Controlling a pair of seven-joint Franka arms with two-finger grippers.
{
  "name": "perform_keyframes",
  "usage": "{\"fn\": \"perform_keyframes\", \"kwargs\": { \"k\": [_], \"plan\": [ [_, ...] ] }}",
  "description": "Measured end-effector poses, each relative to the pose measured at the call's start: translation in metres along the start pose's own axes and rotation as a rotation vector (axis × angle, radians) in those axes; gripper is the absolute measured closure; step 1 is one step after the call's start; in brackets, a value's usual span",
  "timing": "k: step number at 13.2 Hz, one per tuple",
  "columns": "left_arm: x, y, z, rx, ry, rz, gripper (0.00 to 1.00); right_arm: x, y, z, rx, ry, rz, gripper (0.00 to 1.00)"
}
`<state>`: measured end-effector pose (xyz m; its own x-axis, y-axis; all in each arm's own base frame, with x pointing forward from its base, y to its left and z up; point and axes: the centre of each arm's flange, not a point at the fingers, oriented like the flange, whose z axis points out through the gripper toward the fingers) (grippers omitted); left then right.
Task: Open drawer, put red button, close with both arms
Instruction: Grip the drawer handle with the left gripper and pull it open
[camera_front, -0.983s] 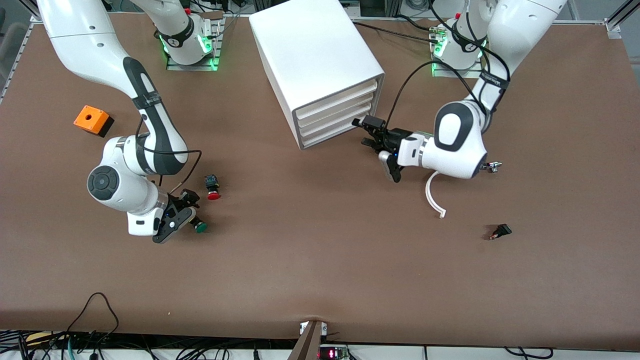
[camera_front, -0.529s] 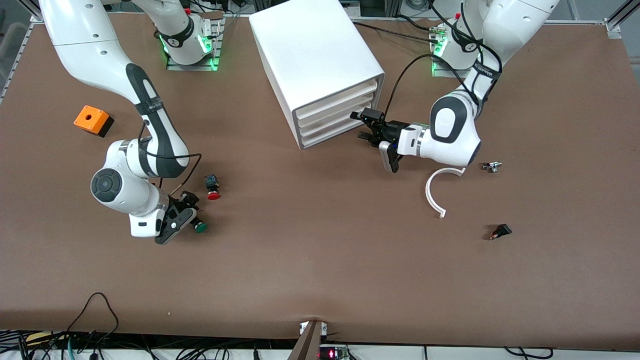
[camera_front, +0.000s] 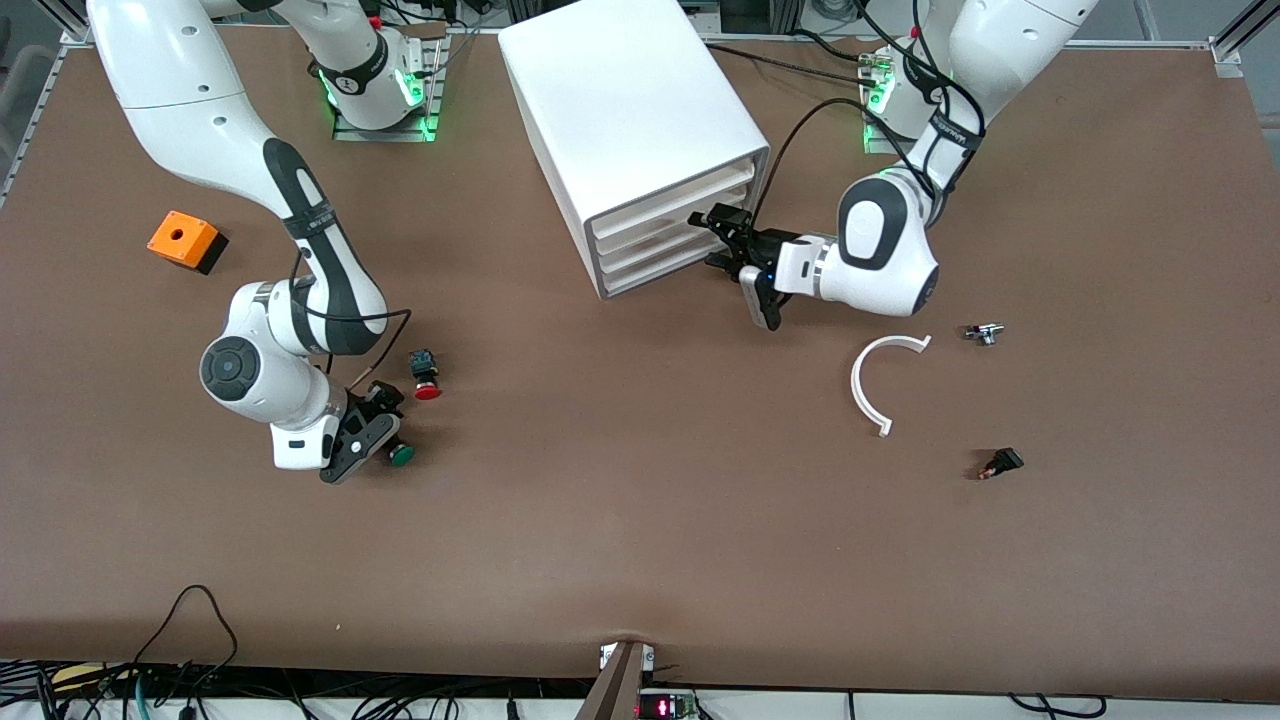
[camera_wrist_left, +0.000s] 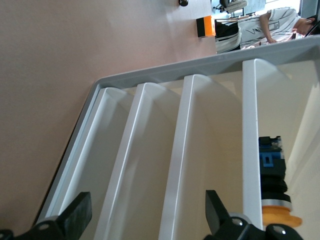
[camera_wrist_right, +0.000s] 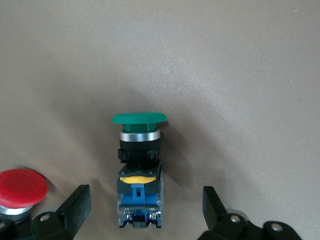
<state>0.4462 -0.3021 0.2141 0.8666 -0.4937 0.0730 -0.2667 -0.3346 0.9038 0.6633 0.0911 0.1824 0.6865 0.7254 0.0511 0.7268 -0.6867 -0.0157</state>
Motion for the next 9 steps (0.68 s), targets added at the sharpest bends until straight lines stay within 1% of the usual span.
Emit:
{"fn": "perform_keyframes", "kwargs": {
  "k": [1,3,4,5,7,9],
  "plan": [
    [0.0,0.002,0.002,0.002,-0.002,0.003,0.0,-0.001,-0.001,0.002,0.0,0.0,0.0,0.01],
    [-0.002,0.002,0.003,0.002,-0.005,0.004,0.07,-0.001,-0.001,0.002,0.0,0.0,0.0,0.01],
    [-0.002,0.003,0.005,0.0,-0.009,0.007,0.07,-0.001,-0.001,0.0,0.0,0.002,0.007,0.01],
    [-0.003,0.006,0.01,-0.003,-0.017,0.012,0.06,0.0,-0.001,-0.004,0.004,0.001,0.03,0.0],
    [-0.003,0.01,0.017,0.001,-0.023,0.021,0.06,0.002,-0.005,-0.02,0.027,-0.016,0.103,0.0],
    [-0.004,0.01,0.018,0.001,-0.025,0.022,0.09,0.007,-0.01,-0.04,0.037,-0.016,0.182,0.0]
  ]
}}
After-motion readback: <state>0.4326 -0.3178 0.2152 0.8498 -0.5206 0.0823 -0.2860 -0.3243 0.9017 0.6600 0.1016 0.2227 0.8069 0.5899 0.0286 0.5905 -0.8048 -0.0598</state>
